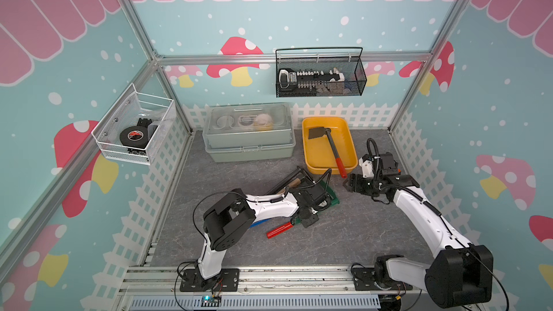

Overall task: Put the small hoe into the storage box
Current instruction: Pick up the hoe from the center of the board.

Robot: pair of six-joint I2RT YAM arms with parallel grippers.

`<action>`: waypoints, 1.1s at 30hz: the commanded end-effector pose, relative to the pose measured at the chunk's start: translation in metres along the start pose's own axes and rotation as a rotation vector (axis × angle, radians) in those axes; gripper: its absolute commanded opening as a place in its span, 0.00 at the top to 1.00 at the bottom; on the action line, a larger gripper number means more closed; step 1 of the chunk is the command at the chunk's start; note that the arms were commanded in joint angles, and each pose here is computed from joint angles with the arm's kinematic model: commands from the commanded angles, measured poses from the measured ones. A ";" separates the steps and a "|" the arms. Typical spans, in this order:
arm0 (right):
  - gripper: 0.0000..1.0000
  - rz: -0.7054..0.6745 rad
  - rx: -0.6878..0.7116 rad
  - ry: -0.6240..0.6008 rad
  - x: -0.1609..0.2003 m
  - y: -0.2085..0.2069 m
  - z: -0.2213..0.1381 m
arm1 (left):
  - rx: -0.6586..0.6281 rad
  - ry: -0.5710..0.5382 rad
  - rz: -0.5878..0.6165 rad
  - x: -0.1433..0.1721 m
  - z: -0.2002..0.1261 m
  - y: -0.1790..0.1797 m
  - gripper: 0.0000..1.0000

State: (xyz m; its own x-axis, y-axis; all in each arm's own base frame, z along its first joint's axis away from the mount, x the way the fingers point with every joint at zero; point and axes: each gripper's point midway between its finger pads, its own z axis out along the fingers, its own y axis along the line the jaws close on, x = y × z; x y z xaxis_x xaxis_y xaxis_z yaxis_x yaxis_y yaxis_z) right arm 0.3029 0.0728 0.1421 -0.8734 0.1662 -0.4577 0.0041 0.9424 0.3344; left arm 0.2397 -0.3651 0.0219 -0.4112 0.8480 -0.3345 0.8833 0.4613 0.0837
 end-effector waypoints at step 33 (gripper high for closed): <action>0.24 0.545 -0.288 -0.039 0.072 0.017 0.027 | 0.061 -0.195 -0.084 -0.064 -0.070 -0.007 1.00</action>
State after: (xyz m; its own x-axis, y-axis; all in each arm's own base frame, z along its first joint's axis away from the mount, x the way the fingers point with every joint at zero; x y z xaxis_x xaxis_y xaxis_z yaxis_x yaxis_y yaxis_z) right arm 0.2472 0.1016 0.0850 -0.7980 0.5607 -0.2210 0.2872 0.6762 0.6784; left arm 0.2361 -0.3816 0.0687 -0.4581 0.7945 -0.3986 0.8638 0.5038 0.0115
